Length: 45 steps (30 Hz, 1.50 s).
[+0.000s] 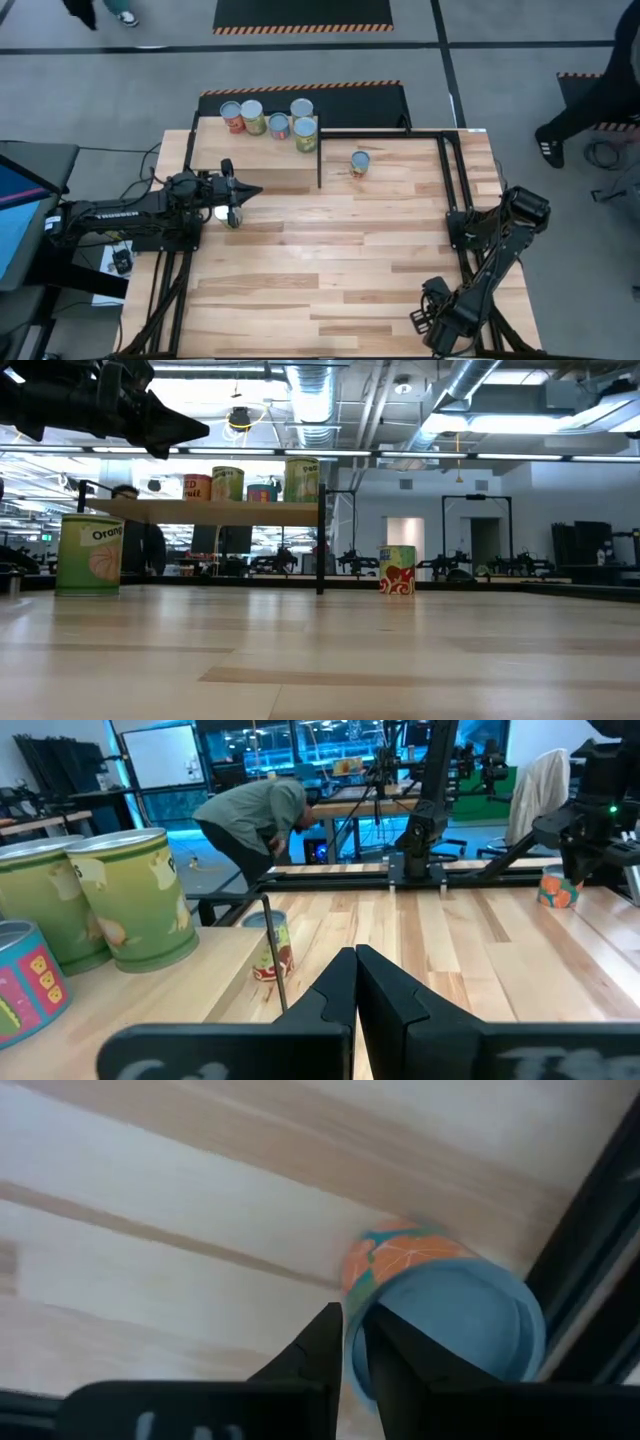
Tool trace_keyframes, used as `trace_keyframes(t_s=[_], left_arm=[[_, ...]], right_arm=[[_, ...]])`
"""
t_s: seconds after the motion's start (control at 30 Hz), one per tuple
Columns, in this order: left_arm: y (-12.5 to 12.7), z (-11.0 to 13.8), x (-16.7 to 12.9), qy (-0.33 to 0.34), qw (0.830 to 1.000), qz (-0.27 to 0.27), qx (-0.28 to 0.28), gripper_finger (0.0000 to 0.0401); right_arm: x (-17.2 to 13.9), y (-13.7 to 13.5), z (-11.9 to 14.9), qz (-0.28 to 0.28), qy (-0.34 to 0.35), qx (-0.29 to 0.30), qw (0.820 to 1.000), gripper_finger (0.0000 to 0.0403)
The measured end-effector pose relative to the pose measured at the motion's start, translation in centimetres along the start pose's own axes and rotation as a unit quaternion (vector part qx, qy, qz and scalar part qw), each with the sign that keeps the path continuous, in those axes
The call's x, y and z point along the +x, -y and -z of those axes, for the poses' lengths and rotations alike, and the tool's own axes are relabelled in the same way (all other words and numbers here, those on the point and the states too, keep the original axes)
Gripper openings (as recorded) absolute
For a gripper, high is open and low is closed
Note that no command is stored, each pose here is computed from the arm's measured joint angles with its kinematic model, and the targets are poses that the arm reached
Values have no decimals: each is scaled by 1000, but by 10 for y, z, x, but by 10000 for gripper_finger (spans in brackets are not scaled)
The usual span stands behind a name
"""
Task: Pick and place cans onto a shelf
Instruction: Put the bottom canned orange on the shelf
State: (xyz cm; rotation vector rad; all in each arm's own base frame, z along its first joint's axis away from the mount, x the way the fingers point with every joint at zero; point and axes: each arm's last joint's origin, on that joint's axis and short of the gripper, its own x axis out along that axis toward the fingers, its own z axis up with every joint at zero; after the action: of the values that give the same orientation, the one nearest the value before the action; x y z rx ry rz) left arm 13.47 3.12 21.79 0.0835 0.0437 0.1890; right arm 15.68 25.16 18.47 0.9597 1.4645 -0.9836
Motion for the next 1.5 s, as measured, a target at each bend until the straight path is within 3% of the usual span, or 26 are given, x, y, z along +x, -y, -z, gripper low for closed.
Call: trace_keyframes(t_s=[0.23, 0.37, 0.5, 0.73, 0.93, 1.1, 1.2, 1.37, 1.5], left_arm=[[0, 1, 0, -5, 1000, 1, -2, 0], [0, 1, 0, -4, 1000, 1, -2, 0], [0, 1, 0, -4, 1000, 1, -3, 0], [1, 1, 0, -7, 1000, 8, -15, 0], [2, 1, 0, -5, 999, 37, -18, 0], [2, 1, 0, -4, 999, 38, -15, 0], [3, 2, 0, -8, 999, 38, -16, 0], [3, 5, 0, -24, 999, 39, -17, 0], [3, 7, 0, -36, 998, 39, -20, 0]], right_arm=[[0, 0, -4, 25, -12, -13, 1000, 79], [0, 1, -6, 31, -8, -49, 998, 47], [-9, -4, -12, 43, 0, -95, 995, 9], [-50, -38, -54, 10, 61, -214, 975, 19], [-103, -85, -132, -64, 198, -348, 914, 8], [-133, -119, -204, -152, 307, -457, 821, 13], [-135, -137, -241, -174, 350, -502, 771, 12], [-125, -170, -285, -121, 362, -561, 735, 9], [-112, -202, -299, -106, 327, -613, 712, 10]])
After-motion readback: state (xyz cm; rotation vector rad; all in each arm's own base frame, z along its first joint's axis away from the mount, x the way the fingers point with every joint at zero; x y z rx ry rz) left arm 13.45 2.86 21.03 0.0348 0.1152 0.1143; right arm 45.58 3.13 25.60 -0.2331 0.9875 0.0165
